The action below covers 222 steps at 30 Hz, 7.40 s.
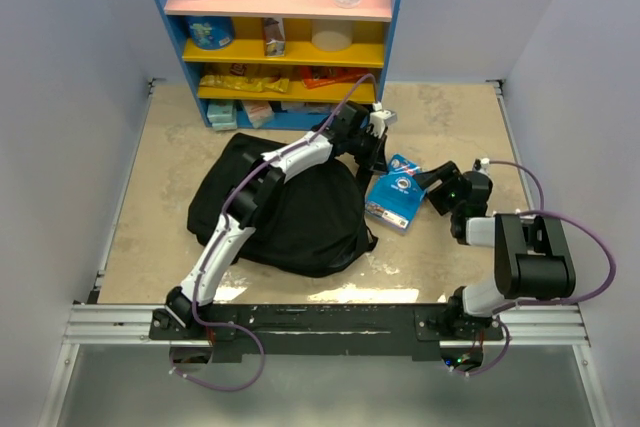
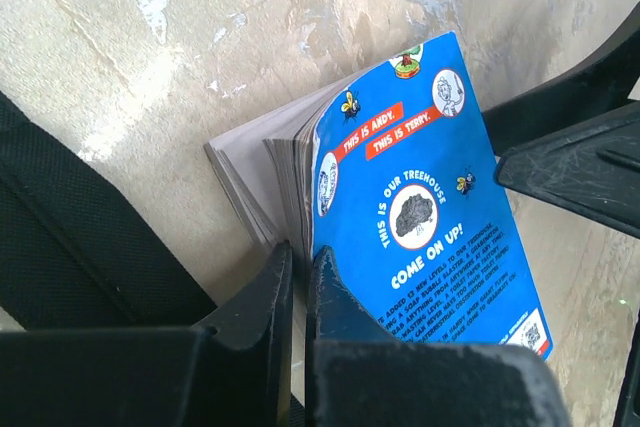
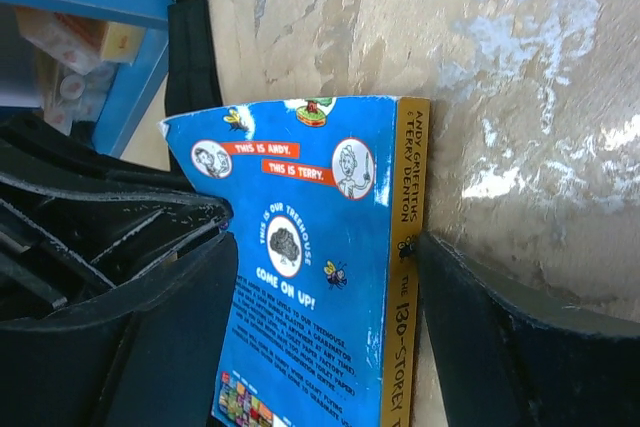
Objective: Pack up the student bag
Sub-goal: Pick up the book from the center of the board, then place the book in the student bag.
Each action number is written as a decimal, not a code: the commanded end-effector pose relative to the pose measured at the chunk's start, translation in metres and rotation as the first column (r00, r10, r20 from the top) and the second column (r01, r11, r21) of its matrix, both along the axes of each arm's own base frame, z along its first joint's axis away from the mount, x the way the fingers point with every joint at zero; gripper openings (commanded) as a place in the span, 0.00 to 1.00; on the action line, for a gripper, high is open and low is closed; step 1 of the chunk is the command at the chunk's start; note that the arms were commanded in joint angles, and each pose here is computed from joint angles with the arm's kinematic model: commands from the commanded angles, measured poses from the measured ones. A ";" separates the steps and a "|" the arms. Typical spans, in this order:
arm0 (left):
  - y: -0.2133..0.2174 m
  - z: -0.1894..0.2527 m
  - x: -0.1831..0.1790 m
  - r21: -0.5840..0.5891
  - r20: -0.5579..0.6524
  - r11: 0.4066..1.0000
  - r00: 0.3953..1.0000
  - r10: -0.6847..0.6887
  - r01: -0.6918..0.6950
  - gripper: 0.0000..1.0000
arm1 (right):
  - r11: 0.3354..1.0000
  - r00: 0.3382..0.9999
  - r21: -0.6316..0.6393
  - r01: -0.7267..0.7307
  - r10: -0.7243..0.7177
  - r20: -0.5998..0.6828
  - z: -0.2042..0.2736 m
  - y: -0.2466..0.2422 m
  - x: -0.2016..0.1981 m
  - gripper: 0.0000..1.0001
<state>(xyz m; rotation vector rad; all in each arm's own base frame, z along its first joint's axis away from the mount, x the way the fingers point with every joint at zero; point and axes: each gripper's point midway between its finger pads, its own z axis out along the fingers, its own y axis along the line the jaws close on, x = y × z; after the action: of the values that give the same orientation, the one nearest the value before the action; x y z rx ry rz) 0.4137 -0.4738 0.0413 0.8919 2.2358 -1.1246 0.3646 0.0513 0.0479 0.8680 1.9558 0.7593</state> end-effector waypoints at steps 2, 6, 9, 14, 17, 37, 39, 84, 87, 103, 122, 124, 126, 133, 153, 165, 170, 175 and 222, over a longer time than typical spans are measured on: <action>-0.025 0.063 -0.021 -0.116 0.134 0.986 0.986 -0.102 0.117 0.00 | 0.975 0.975 0.091 -0.204 0.194 0.111 0.037 0.046 -0.012 0.76; -0.015 0.113 -0.034 -0.147 0.235 0.971 0.961 -0.149 0.186 0.00 | 0.988 0.986 0.028 -0.153 0.151 0.067 0.027 0.028 -0.015 0.79; -0.009 0.136 -0.042 -0.157 0.251 0.963 0.952 -0.176 0.220 0.00 | 0.995 0.994 -0.007 -0.098 0.098 0.049 0.024 0.012 -0.017 0.85; -0.006 0.149 -0.052 -0.164 0.248 0.956 0.948 -0.200 0.245 0.00 | 0.996 0.994 -0.031 -0.083 0.085 0.067 0.027 0.006 -0.014 0.92; -0.005 0.151 -0.054 -0.168 0.241 0.954 0.949 -0.203 0.247 0.00 | 0.996 0.994 -0.027 -0.082 0.084 0.063 0.024 0.001 -0.014 0.92; -0.018 0.150 -0.058 -0.152 0.270 0.956 0.941 -0.206 0.253 0.32 | 0.875 0.882 0.344 -0.340 0.170 0.441 0.076 0.051 -0.030 0.10; -0.013 0.156 -0.055 -0.122 0.300 0.962 0.933 -0.201 0.246 0.57 | 0.893 0.876 0.306 -0.331 0.170 0.452 0.082 0.049 -0.030 0.00; 0.136 0.081 -0.244 0.617 0.491 0.765 0.669 -0.558 0.185 1.00 | 0.986 0.934 -0.097 -0.135 0.159 0.321 0.151 0.010 -0.032 0.00; 0.139 0.073 -0.239 0.651 0.480 0.741 0.667 -0.570 0.163 1.00 | 0.985 0.933 -0.103 -0.139 0.165 0.319 0.152 0.010 -0.033 0.00; 0.183 0.217 -0.125 0.473 0.751 0.848 0.613 -0.245 -0.241 0.00 | 0.944 0.814 0.113 -0.309 0.201 0.545 0.244 0.046 -0.058 0.00; 0.240 0.333 -0.133 0.095 0.887 0.901 0.447 0.116 -0.423 0.00 | 0.735 0.716 0.186 -0.652 0.516 0.471 0.247 0.186 -0.131 0.00; 0.239 0.335 -0.136 0.097 0.886 0.909 0.451 0.107 -0.405 0.00 | 0.719 0.712 0.181 -0.671 0.557 0.427 0.231 0.199 -0.136 0.00; 0.237 0.342 -0.140 0.080 0.886 0.920 0.450 0.111 -0.383 0.00 | 0.717 0.723 0.183 -0.673 0.584 0.370 0.211 0.205 -0.140 0.00; 0.224 0.352 -0.152 0.063 0.876 0.956 0.474 0.084 -0.286 0.00 | 0.702 0.742 0.240 -0.671 0.633 0.223 0.152 0.223 -0.142 0.00; 0.209 0.325 -0.183 0.109 0.832 0.990 0.554 -0.040 -0.092 0.00 | 0.407 0.496 0.286 -0.868 0.753 0.433 0.214 0.295 -0.117 0.00; 0.207 0.323 -0.182 0.117 0.829 0.989 0.557 -0.048 -0.090 0.00 | 0.290 0.369 0.229 -0.929 0.774 0.515 0.240 0.298 -0.133 0.00; 0.202 0.322 -0.185 0.113 0.823 0.992 0.566 -0.058 -0.062 0.00 | 0.201 0.313 0.243 -0.949 0.689 0.653 0.252 0.309 -0.118 0.00; 0.202 0.323 -0.185 0.118 0.820 0.991 0.568 -0.064 -0.059 0.00 | 0.153 0.344 0.316 -0.936 0.581 0.737 0.258 0.317 -0.087 0.00; 0.194 0.322 -0.185 0.106 0.797 0.994 0.601 -0.068 -0.028 0.00 | 0.833 0.822 0.361 -0.419 0.179 0.541 0.239 0.225 -0.030 0.00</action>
<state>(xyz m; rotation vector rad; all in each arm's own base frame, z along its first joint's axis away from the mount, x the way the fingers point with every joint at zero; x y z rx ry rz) 0.2316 -0.2681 0.3079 1.2611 1.6528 -0.3483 0.2967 0.2961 0.2046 0.4357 1.8129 1.4768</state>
